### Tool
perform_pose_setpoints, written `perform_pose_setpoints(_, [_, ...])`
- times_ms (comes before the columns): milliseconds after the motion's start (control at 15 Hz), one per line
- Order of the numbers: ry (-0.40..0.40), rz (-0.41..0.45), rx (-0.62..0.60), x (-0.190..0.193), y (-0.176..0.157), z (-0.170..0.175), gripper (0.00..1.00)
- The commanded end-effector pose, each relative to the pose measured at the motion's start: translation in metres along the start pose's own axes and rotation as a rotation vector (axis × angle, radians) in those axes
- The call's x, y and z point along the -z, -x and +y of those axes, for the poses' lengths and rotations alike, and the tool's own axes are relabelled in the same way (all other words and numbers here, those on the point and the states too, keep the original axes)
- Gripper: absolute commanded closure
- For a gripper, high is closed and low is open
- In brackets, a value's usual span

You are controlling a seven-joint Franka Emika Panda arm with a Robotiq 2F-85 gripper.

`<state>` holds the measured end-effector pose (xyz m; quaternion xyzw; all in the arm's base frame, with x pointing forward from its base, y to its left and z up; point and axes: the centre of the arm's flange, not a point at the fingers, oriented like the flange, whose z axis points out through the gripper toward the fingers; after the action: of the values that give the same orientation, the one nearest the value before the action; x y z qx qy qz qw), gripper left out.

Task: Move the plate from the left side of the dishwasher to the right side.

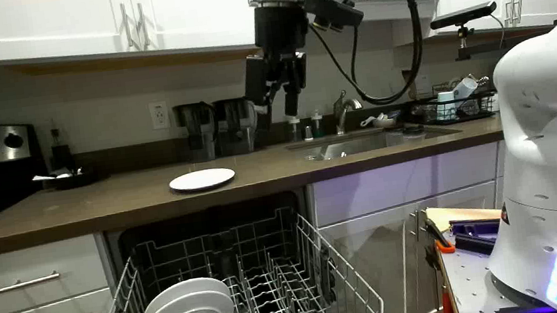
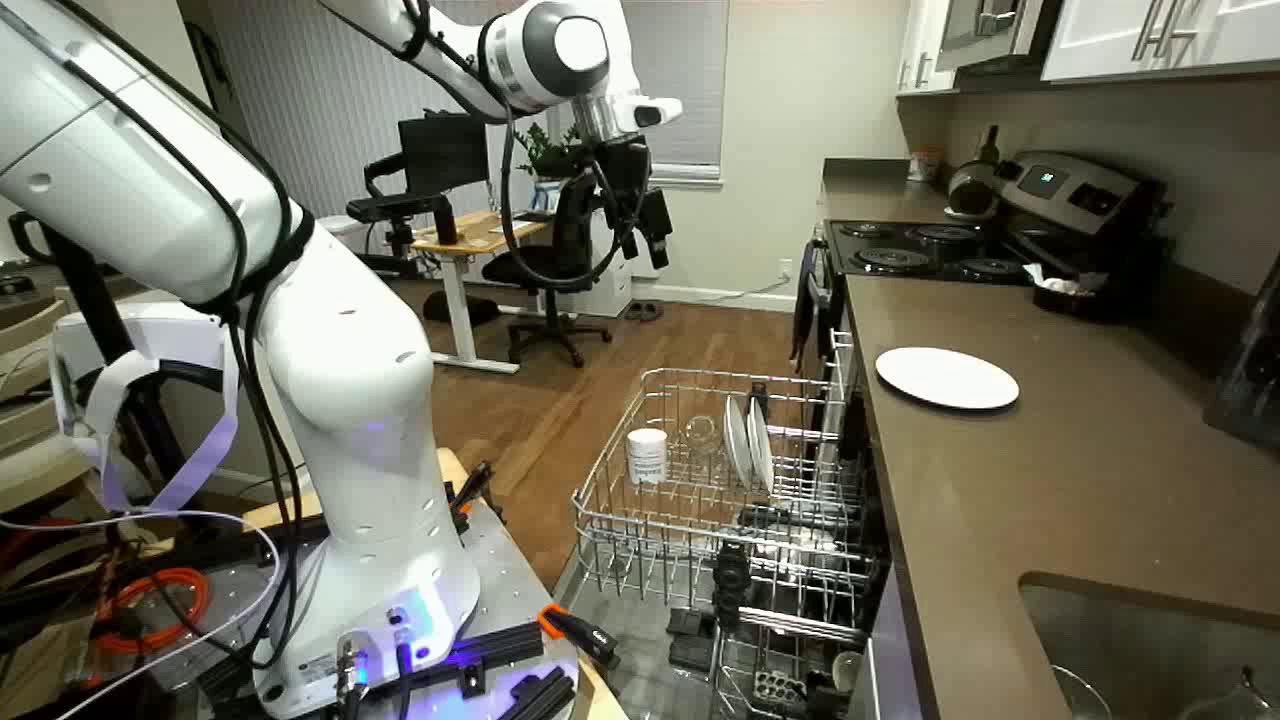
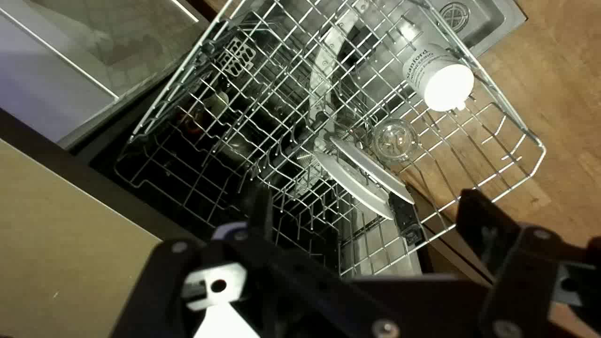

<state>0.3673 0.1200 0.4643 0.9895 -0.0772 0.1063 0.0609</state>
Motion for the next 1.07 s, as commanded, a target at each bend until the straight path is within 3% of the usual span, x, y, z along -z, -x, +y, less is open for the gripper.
perform_pose_setpoints(0, [0.0,0.0,0.0,0.0,0.0,0.0,0.0])
perform_pose_setpoints(400, [0.0,0.0,0.0,0.0,0.0,0.0,0.0])
perform_pose_setpoints(1000, [0.047,-0.132,0.219,-0.057,-0.081,-0.059,0.0])
